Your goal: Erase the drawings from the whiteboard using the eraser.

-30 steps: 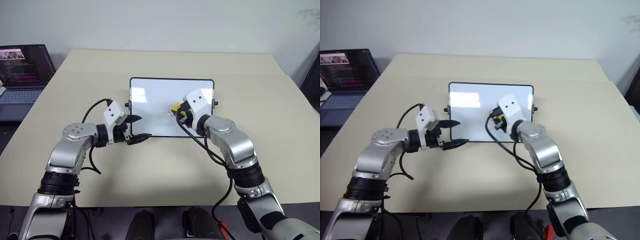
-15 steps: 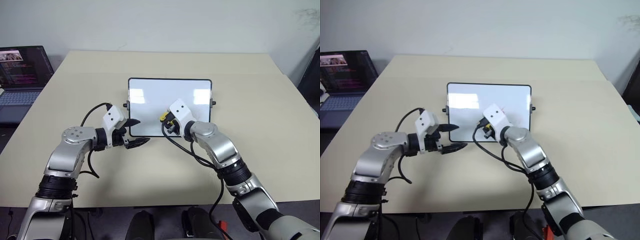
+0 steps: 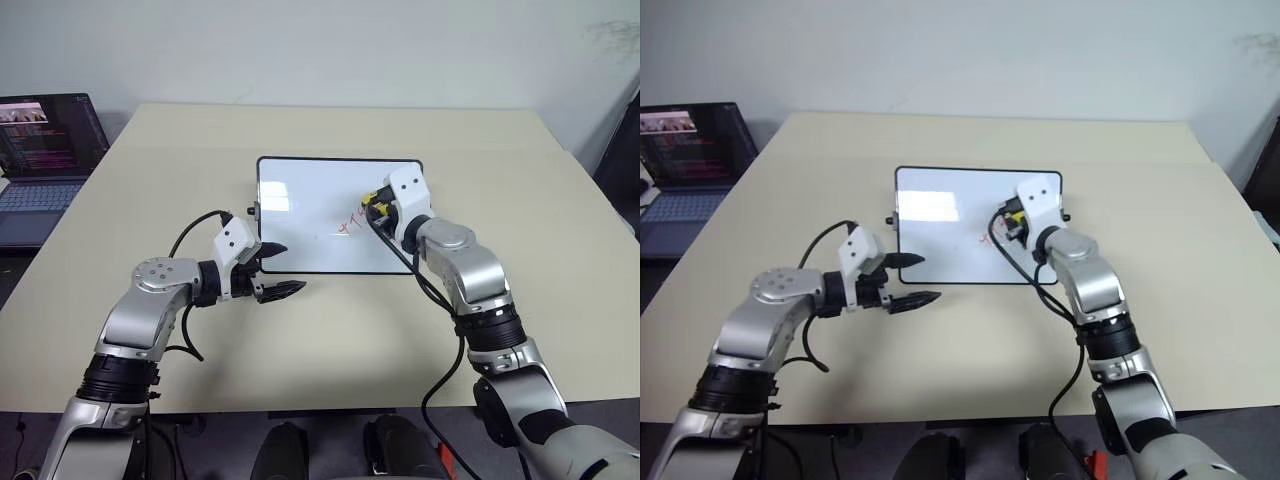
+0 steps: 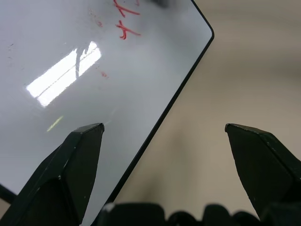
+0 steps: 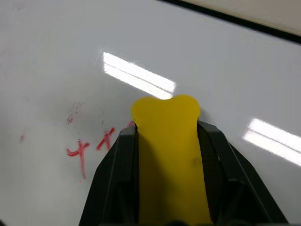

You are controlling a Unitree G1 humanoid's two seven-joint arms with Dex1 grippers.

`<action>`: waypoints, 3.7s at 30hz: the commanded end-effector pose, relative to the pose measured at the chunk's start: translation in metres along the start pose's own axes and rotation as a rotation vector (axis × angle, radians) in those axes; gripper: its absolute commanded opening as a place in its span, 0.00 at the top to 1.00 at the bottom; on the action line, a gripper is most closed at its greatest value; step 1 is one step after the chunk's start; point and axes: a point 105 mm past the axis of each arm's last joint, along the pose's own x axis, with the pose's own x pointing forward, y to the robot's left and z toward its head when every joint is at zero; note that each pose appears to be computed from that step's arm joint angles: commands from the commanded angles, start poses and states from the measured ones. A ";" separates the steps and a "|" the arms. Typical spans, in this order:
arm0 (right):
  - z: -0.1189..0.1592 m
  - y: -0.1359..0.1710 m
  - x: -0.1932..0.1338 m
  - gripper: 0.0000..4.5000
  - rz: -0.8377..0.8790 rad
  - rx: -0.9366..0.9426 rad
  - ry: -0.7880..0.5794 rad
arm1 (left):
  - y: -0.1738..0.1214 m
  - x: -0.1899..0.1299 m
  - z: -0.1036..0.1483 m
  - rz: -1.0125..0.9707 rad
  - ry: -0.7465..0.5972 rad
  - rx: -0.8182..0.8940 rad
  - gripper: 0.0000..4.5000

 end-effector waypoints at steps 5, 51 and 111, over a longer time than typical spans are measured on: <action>-0.028 0.025 0.005 0.71 0.081 -0.007 0.106 | 0.001 0.002 0.013 -0.007 -0.033 0.046 0.00; -0.043 0.037 0.005 0.71 0.083 -0.067 0.125 | -0.002 0.002 0.009 -0.007 -0.029 0.030 0.00; -0.046 -0.024 -0.005 0.71 -0.136 -0.135 0.134 | -0.005 0.007 0.011 -0.026 -0.043 0.023 0.00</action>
